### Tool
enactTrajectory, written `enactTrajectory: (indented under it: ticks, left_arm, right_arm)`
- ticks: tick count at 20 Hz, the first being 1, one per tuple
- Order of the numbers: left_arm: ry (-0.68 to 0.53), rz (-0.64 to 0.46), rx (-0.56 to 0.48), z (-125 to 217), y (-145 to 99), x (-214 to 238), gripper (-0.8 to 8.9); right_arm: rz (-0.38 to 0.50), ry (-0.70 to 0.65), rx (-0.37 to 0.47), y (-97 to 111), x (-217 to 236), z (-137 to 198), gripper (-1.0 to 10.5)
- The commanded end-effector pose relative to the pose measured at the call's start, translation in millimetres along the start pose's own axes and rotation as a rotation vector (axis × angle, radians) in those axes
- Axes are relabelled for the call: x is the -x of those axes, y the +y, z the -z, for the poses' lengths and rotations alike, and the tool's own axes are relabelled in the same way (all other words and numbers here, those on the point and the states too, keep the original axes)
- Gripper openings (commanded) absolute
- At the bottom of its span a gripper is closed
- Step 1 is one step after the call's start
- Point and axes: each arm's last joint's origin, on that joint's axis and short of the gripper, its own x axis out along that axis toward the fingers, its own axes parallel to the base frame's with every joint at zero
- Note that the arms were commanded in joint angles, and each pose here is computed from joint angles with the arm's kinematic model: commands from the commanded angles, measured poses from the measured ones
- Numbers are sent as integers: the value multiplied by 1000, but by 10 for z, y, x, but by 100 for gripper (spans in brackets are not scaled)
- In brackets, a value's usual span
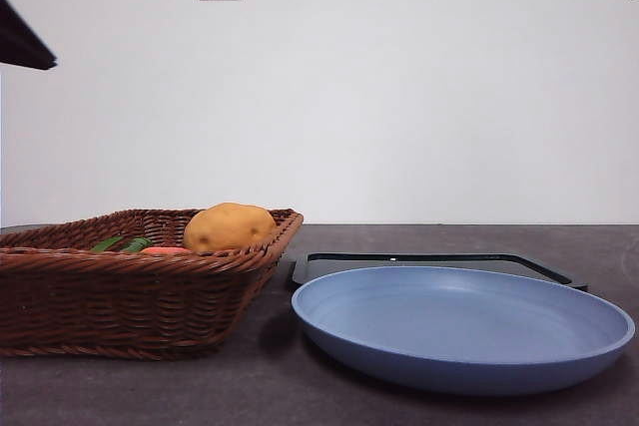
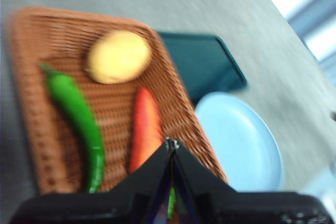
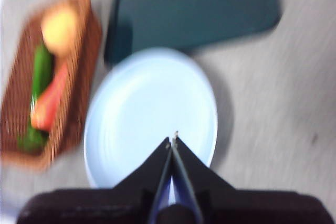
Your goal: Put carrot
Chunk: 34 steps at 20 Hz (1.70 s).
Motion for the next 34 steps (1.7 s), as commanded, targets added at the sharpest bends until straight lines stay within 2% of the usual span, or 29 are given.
enactTrajectory:
  ticks: [1, 4, 7, 8, 10, 11, 14, 19, 22, 25, 27, 30, 34]
  left_arm:
    - [71, 36, -100, -114, -75, -62, 6]
    - [136, 68, -143, -164, -151, -141, 6]
    - [127, 82, -164, -174, -181, -160, 16]
    - [124, 81, -166, -177, -182, -161, 48]
    - [109, 74, -162, -193, -183, -163, 207]
    - [103, 69, -161, -200, -183, -164, 247]
    - [89, 56, -149, -215, -183, -167, 249]
    - [79, 42, -155, -224, -180, -167, 249]
    - [74, 3, -156, -226, -169, -168, 249]
    - [73, 0, -157, -227, -168, -168, 249]
    - [71, 0, -151, -228, -169, -168, 251]
    - [63, 4, -113, -237, -184, -176, 365]
    - [93, -10, -137, -206, -240, -271, 363]
  right_arm:
    - [7, 105, 53, 0, -70, -81, 8]
    - [33, 208, 39, -75, -233, -111, 20]
    - [72, 267, 12, -153, -379, -125, 137]
    - [73, 273, 8, -173, -428, -140, 180]
    - [86, 266, 8, -216, -531, -182, 221]
    - [89, 262, 6, -237, -586, -202, 221]
    - [87, 290, -18, -295, -785, -218, 220]
    - [71, 360, -11, -322, -1127, -162, 218]
    - [70, 396, -24, -319, -1268, -110, 140]
    - [77, 403, -47, -317, -1282, -99, 15]
    - [79, 397, -57, -308, -1266, -104, 4]
    - [79, 397, -58, -275, -1191, -106, 4]
    - [75, 376, -43, -179, -971, -116, 4]
